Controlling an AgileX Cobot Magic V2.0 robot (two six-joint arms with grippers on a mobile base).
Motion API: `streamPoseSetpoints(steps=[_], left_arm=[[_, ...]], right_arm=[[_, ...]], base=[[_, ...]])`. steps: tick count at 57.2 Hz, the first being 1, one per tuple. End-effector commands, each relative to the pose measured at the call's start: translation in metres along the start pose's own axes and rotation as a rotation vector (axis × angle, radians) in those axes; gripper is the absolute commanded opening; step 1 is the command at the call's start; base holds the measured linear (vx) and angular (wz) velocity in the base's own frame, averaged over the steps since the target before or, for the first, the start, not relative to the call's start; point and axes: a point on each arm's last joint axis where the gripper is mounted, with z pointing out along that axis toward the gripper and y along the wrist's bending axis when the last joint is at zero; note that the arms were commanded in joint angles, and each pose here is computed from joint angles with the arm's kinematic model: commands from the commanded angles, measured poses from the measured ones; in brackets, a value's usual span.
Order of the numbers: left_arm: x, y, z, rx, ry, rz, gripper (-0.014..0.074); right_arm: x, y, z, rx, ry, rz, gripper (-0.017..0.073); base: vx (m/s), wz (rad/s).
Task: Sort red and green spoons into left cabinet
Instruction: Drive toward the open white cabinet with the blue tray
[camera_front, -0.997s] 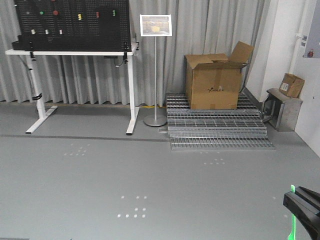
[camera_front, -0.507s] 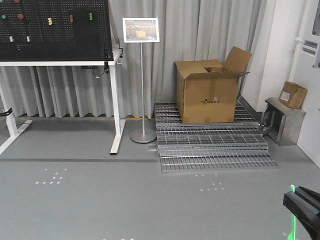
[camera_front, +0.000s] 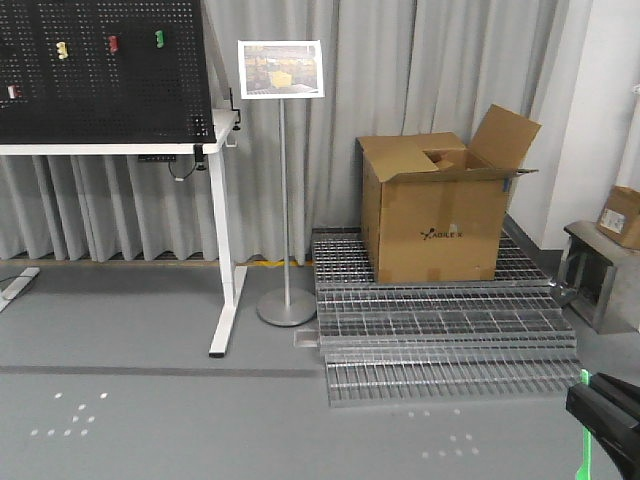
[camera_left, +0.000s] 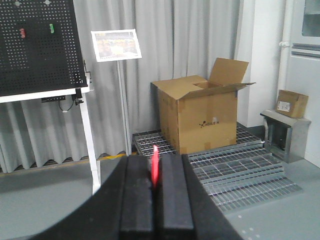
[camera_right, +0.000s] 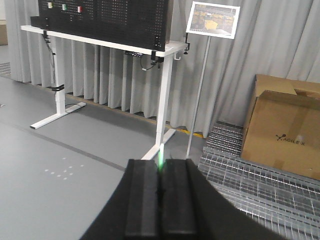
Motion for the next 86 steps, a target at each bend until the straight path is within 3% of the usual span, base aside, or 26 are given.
streamPoseSetpoints(steps=[1, 52, 86], left_arm=[[-0.0147, -0.0028, -0.0008, 0.03, -0.088, -0.015, -0.0006], [-0.0146, -0.0027, -0.0008, 0.03, -0.087, -0.015, -0.0006], [-0.0146, -0.0027, -0.0008, 0.03, -0.087, -0.015, -0.0006]], right_arm=[[-0.0141, 0.0006, -0.0002, -0.02, -0.068, 0.004, -0.0006], [-0.0141, 0.0006, -0.0002, -0.02, -0.068, 0.004, -0.0006], [-0.0141, 0.0006, -0.0002, -0.021, -0.068, 0.004, -0.0006]], base=[[0.59, -0.01], [0.54, -0.1], [0.38, -0.56]])
